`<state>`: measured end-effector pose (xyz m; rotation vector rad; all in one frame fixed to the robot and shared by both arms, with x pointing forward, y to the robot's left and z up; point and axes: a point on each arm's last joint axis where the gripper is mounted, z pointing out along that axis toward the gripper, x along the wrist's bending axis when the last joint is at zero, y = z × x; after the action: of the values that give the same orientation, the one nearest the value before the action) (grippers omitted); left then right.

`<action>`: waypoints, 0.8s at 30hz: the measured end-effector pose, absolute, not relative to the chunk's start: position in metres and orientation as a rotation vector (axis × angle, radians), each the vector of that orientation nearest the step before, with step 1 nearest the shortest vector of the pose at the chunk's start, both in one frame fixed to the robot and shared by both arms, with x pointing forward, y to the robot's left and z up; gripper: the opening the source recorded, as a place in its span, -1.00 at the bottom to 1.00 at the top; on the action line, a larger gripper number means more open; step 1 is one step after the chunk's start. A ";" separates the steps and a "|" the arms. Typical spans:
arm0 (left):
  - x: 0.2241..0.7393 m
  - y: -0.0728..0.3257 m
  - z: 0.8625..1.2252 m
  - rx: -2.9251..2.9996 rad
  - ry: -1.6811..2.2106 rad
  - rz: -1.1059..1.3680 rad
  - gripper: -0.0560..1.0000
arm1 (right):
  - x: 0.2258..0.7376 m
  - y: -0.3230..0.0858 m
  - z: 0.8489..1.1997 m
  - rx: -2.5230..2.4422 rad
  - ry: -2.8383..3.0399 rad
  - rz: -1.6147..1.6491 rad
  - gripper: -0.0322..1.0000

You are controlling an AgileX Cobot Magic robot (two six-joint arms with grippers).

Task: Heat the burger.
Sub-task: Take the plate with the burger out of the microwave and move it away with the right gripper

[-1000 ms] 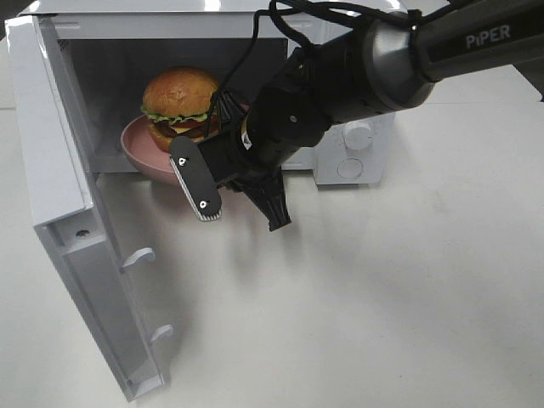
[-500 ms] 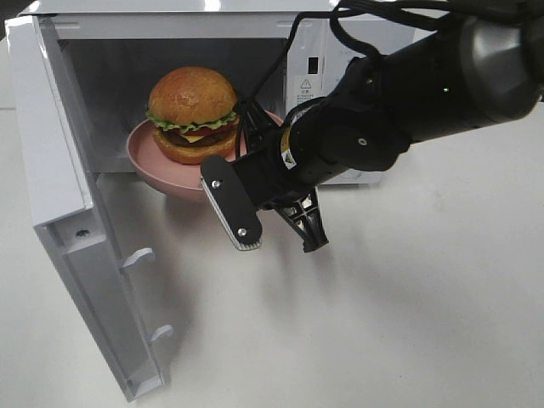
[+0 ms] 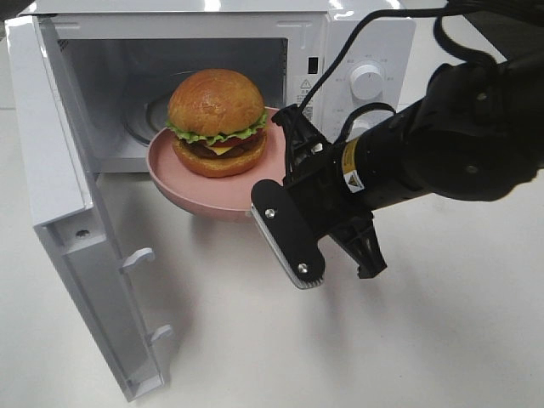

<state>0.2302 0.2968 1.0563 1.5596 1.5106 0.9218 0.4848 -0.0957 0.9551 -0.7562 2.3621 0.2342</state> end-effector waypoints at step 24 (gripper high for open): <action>0.230 0.297 1.056 1.560 1.511 0.922 0.98 | 0.410 -0.167 0.993 -0.688 2.323 0.193 -0.74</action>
<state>0.2302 0.2968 1.0563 1.5596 1.5106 0.9218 0.4100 -0.1675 0.9933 -0.6877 2.3228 0.1930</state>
